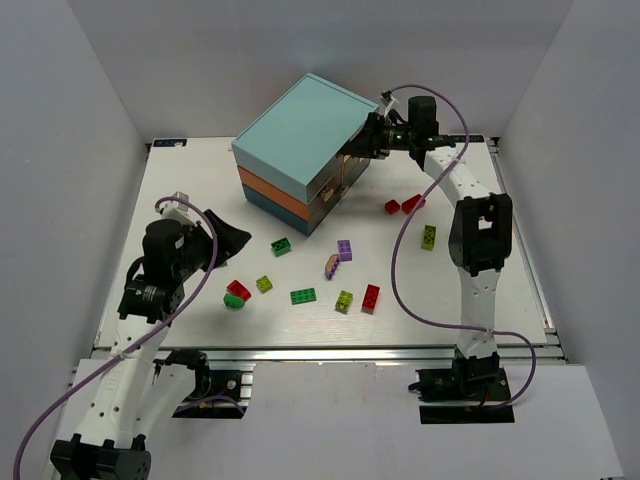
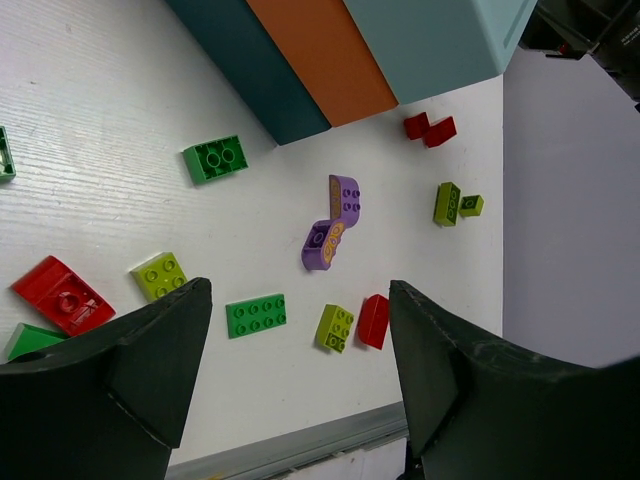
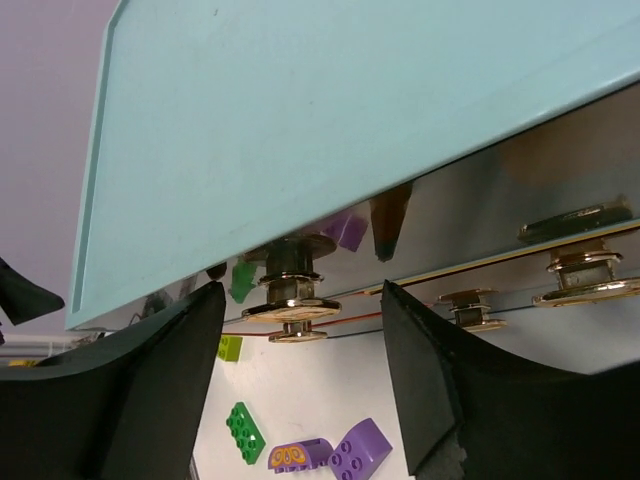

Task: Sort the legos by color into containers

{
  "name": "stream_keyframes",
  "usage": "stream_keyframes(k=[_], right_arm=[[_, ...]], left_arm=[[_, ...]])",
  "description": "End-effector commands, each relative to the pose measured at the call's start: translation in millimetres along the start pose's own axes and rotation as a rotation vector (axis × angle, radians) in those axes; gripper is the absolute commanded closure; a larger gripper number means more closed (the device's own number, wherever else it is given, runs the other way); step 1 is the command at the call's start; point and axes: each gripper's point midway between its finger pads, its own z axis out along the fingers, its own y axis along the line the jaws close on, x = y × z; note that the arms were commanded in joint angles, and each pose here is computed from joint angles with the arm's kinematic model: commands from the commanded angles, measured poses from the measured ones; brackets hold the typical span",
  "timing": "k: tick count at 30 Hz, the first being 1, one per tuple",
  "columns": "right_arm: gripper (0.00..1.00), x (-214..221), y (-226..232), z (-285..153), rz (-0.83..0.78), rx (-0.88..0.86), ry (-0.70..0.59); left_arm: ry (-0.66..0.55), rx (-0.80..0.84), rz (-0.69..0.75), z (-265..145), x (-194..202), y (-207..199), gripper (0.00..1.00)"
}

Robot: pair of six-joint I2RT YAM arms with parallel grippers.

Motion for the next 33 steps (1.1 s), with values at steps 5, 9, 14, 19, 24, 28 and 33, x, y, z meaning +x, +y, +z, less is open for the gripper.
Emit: stream_keyframes(k=[5, 9, 14, 19, 24, 28, 33], right_arm=[[0.40, -11.5, 11.9, 5.2, -0.040, -0.074, -0.021], [0.36, -9.9, 14.5, 4.2, -0.045, -0.087, -0.015], [0.36, -8.6, 13.2, 7.3, -0.041, -0.090, -0.006], [0.36, -2.8, 11.8, 10.4, -0.031, -0.088, 0.009], [0.39, 3.5, 12.9, 13.3, -0.041, -0.087, 0.023], [0.54, 1.4, 14.4, 13.2, -0.052, -0.093, 0.016], [0.63, -0.8, 17.2, 3.4, -0.075, -0.092, 0.007]], left_arm=[[-0.016, -0.007, -0.019, 5.5, -1.8, 2.5, 0.19], [-0.019, -0.004, -0.024, 8.8, -1.8, 3.2, 0.19], [-0.016, -0.002, -0.032, 13.6, -0.1, 5.1, 0.20], [-0.015, 0.003, -0.031, 19.9, -2.6, 3.8, 0.20], [-0.019, 0.006, -0.033, 25.1, -4.9, 3.2, 0.19], [-0.022, -0.004, -0.038, 27.8, -5.3, 5.6, 0.20], [-0.036, -0.034, -0.049, 31.7, -6.4, 12.7, 0.21]])
